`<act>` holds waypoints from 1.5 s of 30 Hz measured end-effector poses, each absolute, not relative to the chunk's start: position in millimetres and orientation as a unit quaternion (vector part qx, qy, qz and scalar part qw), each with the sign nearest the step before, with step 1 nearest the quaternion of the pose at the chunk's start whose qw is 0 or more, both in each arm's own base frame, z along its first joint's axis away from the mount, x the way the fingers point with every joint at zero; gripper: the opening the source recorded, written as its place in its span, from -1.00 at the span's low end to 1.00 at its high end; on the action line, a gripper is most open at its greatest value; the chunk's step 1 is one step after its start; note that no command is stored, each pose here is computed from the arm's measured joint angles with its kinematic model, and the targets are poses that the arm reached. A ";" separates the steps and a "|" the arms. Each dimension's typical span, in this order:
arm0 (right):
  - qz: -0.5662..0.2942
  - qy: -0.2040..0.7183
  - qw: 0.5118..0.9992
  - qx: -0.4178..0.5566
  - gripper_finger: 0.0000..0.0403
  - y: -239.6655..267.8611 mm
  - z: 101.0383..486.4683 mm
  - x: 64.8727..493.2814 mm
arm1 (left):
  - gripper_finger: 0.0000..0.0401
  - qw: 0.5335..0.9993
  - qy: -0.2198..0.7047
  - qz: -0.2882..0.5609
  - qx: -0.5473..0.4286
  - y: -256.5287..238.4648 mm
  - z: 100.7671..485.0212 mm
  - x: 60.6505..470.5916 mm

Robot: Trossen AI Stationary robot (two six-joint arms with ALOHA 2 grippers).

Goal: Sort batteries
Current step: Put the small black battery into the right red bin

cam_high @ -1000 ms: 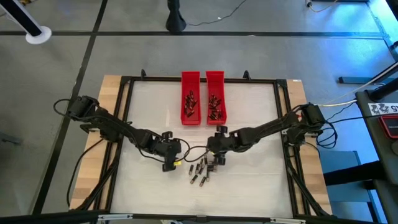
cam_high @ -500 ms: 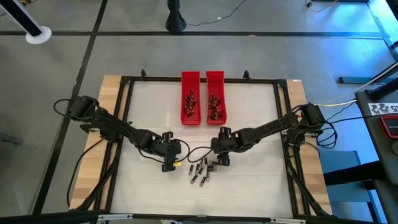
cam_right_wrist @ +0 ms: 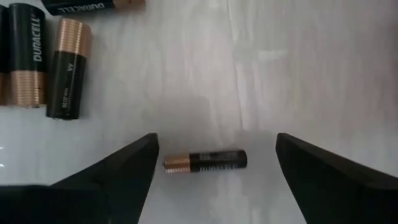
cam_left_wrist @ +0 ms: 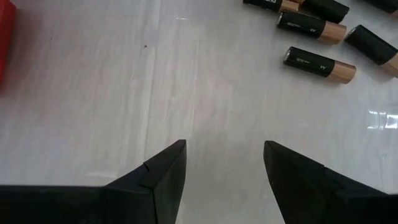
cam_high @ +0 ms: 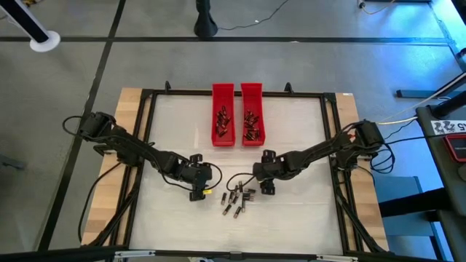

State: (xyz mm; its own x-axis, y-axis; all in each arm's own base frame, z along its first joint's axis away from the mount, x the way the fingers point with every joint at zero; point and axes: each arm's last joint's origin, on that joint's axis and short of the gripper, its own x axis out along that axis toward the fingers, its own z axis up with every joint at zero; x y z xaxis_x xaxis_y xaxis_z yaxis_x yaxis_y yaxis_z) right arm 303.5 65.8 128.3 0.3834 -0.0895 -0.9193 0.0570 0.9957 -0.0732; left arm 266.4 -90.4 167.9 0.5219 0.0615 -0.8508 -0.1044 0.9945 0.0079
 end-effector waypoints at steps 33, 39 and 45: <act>0.021 0.570 0.821 -0.005 0.54 67.2 142.2 297.6 | 0.01 0.879 0.474 0.045 -0.028 -91.3 169.6 268.8; 0.018 0.577 0.816 -0.007 0.54 65.9 134.1 301.0 | 0.01 0.879 0.474 0.046 -0.031 -91.6 169.7 268.8; 0.003 0.578 0.816 -0.013 0.53 65.6 133.2 300.6 | 0.01 0.879 0.474 0.046 -0.032 -91.9 169.7 268.7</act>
State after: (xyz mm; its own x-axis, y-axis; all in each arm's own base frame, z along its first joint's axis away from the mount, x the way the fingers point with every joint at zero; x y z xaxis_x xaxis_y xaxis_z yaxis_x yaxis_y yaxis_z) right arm 300.6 65.6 133.2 0.3315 -0.0110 -0.9434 -0.0193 0.9996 -0.0185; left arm 268.7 -91.9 169.7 0.5471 0.0511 -0.8355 -0.1114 0.9937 -0.0122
